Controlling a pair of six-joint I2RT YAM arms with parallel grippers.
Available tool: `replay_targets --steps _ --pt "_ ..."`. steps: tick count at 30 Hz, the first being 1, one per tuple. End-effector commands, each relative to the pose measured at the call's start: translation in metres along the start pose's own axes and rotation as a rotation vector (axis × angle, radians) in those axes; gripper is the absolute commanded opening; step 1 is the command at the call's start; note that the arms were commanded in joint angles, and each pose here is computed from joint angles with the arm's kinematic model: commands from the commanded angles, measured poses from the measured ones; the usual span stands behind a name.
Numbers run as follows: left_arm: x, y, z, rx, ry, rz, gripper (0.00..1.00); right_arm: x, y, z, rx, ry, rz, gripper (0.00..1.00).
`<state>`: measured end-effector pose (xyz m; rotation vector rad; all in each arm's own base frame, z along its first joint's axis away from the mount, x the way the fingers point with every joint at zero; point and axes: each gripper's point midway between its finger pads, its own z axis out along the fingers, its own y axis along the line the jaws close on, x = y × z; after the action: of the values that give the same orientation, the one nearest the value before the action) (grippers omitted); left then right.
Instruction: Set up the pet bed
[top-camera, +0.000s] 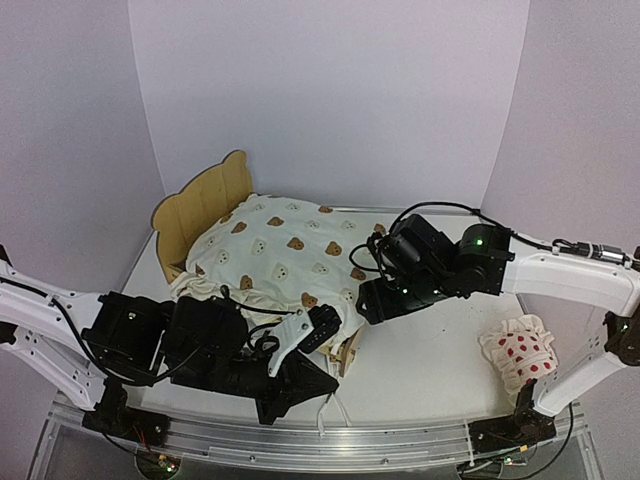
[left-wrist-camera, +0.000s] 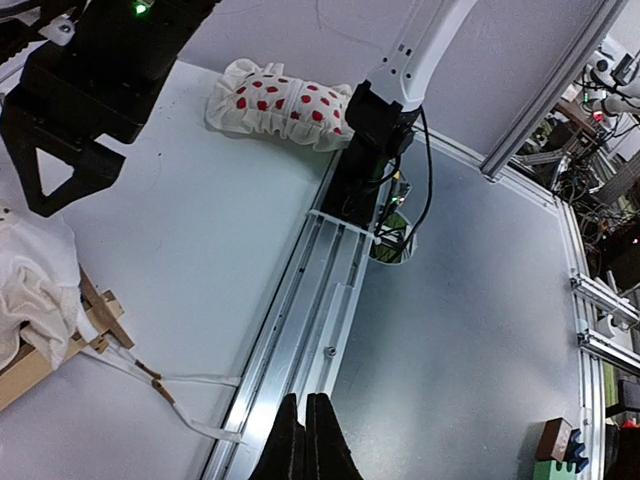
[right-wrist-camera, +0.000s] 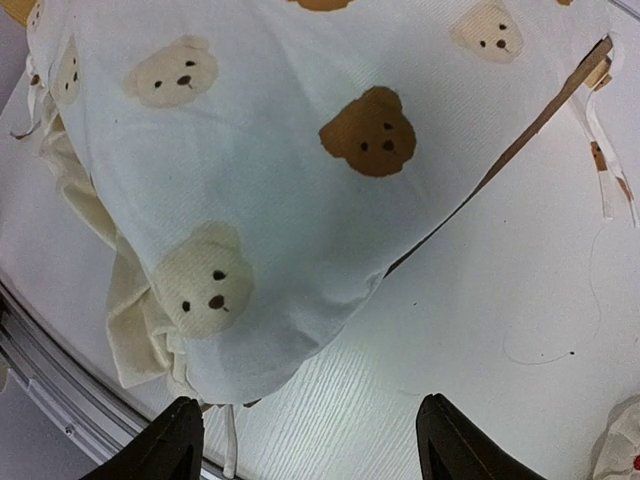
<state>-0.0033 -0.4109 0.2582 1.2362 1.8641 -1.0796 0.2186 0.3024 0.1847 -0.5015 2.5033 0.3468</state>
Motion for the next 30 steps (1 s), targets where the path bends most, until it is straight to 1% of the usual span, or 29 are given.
replay_targets --steps 1,3,5,7,8,9,10,11,12,13,15,18,22,25,30 --pt "0.02 0.029 -0.001 -0.151 0.076 0.018 0.0 0.011 0.003 0.003 -0.027 0.035 0.041 0.74" --pt "0.039 0.042 0.002 -0.208 0.127 0.002 0.01 0.016 0.003 0.005 -0.032 0.052 0.043 0.74" --pt "0.056 0.054 0.004 -0.262 0.169 -0.02 0.07 0.018 0.003 0.008 -0.03 0.061 0.044 0.74" --pt "0.072 0.063 0.005 -0.3 0.199 -0.045 0.21 0.02 0.003 0.009 -0.026 0.066 0.043 0.74" --pt "0.079 0.066 0.006 -0.314 0.212 -0.06 0.31 0.02 0.003 0.01 -0.024 0.066 0.042 0.75" --pt "0.083 0.069 0.006 -0.328 0.218 -0.075 0.46 0.019 0.002 0.01 -0.023 0.065 0.044 0.75" --pt "0.086 0.072 0.005 -0.342 0.221 -0.087 0.55 0.019 0.002 0.01 -0.022 0.065 0.045 0.75" --pt "0.088 0.074 0.006 -0.353 0.222 -0.095 0.62 0.019 0.002 0.01 -0.022 0.065 0.047 0.75" --pt "0.089 0.077 0.006 -0.368 0.221 -0.101 0.67 0.019 0.002 0.011 -0.022 0.066 0.049 0.75" --pt "0.09 0.08 0.007 -0.388 0.219 -0.106 0.69 0.02 0.003 0.012 -0.023 0.068 0.052 0.74" --pt "0.093 0.089 0.009 -0.438 0.214 -0.109 0.72 0.021 0.006 0.015 -0.033 0.077 0.057 0.73" --pt "0.102 0.105 0.019 -0.498 0.231 -0.128 0.71 0.026 0.015 0.023 -0.07 0.107 0.066 0.7" --pt "0.119 0.112 0.05 -0.455 0.278 -0.172 0.69 0.031 0.021 0.029 -0.091 0.123 0.078 0.66" --pt "0.132 0.121 0.07 -0.468 0.324 -0.169 0.68 0.035 0.023 0.033 -0.102 0.128 0.084 0.62" --pt "0.148 0.142 0.098 -0.448 0.389 -0.216 0.63 0.047 0.024 0.045 -0.103 0.158 0.082 0.6"
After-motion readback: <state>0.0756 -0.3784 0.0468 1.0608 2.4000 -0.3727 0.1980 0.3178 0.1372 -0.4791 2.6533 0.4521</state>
